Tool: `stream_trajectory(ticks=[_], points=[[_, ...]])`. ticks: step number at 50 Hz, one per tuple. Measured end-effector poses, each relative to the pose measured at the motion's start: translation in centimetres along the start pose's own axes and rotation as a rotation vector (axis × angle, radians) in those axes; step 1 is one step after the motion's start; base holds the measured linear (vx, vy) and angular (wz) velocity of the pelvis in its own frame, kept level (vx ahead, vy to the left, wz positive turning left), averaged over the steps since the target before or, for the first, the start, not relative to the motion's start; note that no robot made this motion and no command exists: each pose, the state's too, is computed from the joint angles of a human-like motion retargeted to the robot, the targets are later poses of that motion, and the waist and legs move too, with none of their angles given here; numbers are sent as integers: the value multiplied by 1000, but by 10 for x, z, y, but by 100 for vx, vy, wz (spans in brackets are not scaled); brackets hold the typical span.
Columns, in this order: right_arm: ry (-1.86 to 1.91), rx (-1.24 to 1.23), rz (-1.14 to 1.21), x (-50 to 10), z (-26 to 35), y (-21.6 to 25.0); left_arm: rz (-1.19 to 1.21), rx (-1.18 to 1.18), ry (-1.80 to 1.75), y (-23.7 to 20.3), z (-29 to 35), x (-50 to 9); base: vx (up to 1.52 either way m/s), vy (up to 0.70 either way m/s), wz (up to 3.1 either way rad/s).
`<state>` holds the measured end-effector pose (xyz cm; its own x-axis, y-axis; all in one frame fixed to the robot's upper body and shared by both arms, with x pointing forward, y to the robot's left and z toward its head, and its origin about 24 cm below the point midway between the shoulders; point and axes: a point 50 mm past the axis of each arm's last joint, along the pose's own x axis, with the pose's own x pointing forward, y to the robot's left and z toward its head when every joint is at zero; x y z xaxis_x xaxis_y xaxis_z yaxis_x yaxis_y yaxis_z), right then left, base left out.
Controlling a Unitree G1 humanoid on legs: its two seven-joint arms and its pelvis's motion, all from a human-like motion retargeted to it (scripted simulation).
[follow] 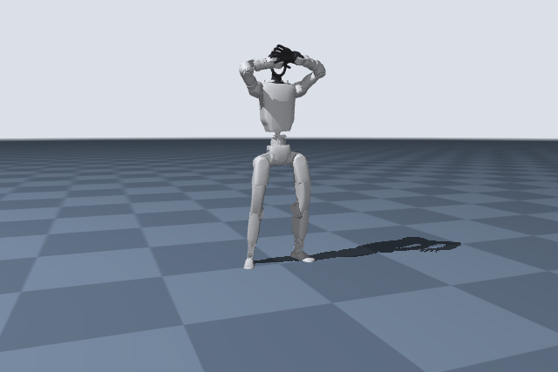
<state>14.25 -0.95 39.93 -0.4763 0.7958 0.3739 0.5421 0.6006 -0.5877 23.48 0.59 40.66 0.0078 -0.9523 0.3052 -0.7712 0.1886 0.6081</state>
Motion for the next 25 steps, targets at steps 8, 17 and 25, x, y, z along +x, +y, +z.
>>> stream_trajectory(ticks=[8,17,25], points=[[407,-16,147,-34,-74,11,295,-96,-417,41,99,4,0,0,0],[3,208,297,-11,19,35,151,67,245,37,-46,0,0,0,0],[276,17,-145,-3,-51,-16,-27,-91,-138,1,39,-3,0,0,0]])
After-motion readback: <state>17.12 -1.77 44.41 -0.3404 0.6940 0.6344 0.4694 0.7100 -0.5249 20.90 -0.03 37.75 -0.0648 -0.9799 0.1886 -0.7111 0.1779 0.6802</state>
